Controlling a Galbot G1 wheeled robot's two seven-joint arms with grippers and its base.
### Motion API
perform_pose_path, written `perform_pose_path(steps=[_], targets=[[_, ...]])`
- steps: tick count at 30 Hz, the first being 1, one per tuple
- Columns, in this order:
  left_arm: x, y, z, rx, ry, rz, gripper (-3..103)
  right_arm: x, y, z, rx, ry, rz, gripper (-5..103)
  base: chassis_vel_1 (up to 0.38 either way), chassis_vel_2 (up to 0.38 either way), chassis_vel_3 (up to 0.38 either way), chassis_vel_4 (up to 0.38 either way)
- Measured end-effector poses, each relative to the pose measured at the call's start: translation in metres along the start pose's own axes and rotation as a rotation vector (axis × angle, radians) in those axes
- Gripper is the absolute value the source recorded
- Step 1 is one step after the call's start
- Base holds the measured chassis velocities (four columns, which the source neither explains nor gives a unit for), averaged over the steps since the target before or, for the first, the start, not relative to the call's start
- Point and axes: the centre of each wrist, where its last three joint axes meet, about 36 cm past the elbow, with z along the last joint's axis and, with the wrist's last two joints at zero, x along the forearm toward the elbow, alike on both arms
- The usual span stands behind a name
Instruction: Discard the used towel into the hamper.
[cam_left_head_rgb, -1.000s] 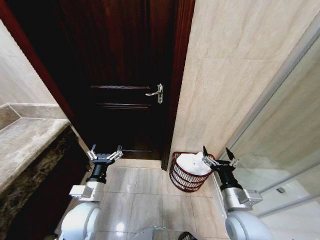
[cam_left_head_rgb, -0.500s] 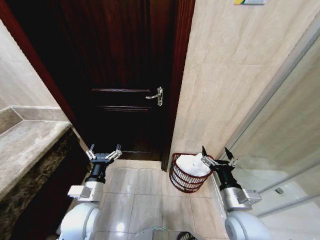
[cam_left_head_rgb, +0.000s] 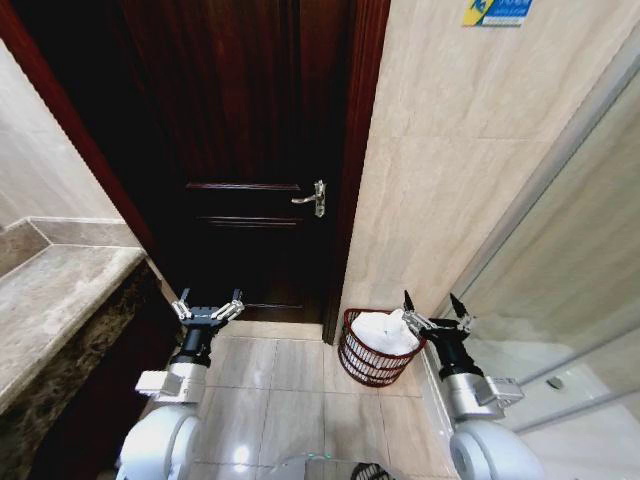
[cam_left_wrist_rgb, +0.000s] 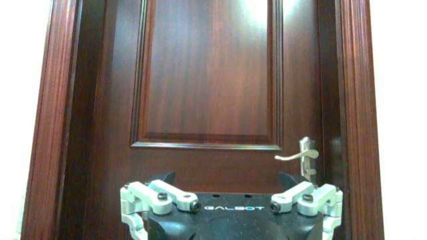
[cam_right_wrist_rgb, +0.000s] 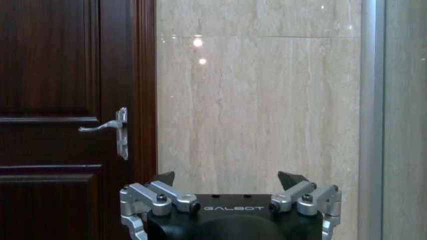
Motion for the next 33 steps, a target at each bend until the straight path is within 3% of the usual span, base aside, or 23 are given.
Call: perform_pose_path(steps=[33], targets=[[0.0039, 0.0049, 0.0082, 0.01, -0.015, -0.027, 100, 0.0004, 0.0031, -0.0084, 0.006, 0.038, -0.01, 100, 0.0, 0.0, 0.0, 0.0]])
